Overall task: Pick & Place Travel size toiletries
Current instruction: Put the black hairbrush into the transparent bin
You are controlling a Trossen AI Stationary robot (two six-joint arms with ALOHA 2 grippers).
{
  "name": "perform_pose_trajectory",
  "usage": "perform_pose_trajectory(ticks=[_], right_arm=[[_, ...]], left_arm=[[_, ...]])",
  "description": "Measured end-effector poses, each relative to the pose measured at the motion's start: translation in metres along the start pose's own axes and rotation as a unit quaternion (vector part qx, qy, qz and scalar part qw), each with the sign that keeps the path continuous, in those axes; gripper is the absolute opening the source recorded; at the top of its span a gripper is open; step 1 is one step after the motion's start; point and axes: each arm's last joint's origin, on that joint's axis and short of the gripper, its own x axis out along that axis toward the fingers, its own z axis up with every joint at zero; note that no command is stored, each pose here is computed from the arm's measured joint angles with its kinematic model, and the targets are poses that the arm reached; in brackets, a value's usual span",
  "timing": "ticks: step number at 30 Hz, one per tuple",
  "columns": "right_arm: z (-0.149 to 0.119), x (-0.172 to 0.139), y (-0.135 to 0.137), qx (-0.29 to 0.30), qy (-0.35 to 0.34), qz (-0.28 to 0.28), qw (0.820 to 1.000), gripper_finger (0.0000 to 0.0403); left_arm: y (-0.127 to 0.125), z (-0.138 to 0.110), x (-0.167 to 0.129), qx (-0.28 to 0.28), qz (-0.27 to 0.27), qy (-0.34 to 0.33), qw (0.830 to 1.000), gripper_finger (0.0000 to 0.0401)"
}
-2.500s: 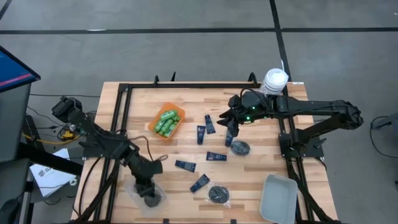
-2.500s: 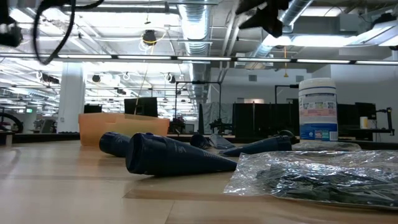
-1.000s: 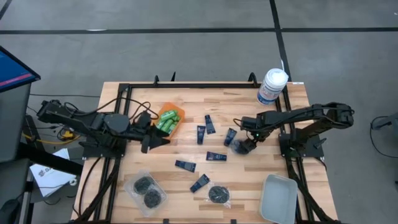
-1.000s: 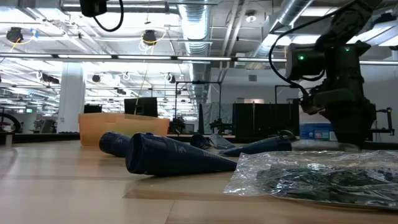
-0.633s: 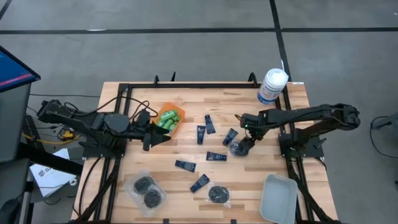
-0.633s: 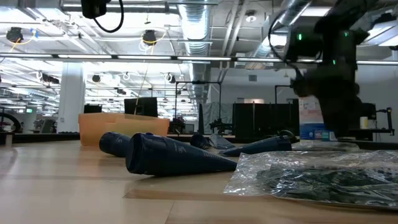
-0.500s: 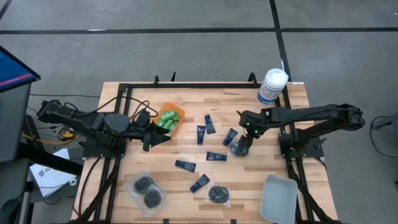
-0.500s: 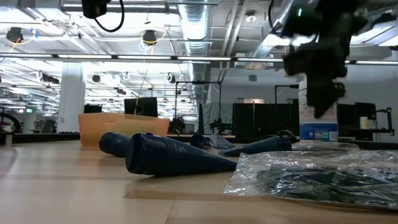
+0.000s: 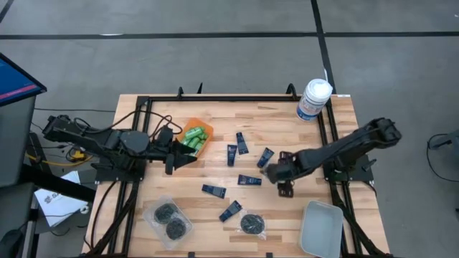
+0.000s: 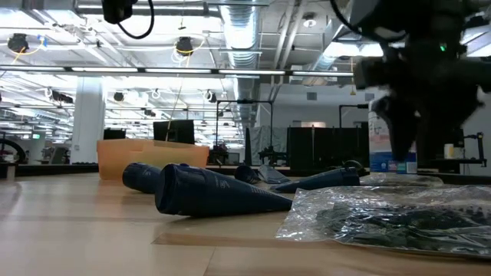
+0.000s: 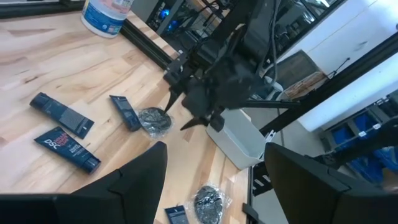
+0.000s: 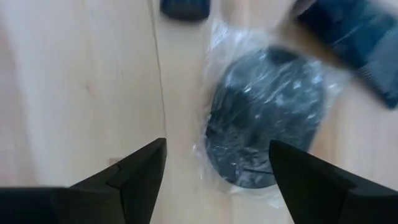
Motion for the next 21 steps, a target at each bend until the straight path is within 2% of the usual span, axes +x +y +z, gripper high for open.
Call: perform_pose_trajectory(ticks=[7,11,14,21], right_arm=[[-0.003,0.029,0.009,0.011,0.054,-0.041,0.998,0.0274],[-0.003,0.034,0.012,0.013,0.061,-0.059,0.996,0.0248],[-0.004,0.034,0.012,0.021,0.062,-0.069,0.995,0.0203],[-0.003,0.035,0.009,0.062,0.063,-0.073,0.993,0.0066]], left_arm=[[0.0,0.0,0.0,0.007,0.0,0.001,1.0,0.0266],[0.0,0.0,0.0,0.007,0.004,-0.003,1.0,0.0266],[0.001,0.0,0.0,0.007,0.008,-0.007,1.0,0.0266],[0.001,0.0,0.0,0.007,0.012,-0.01,1.0,0.0266]])
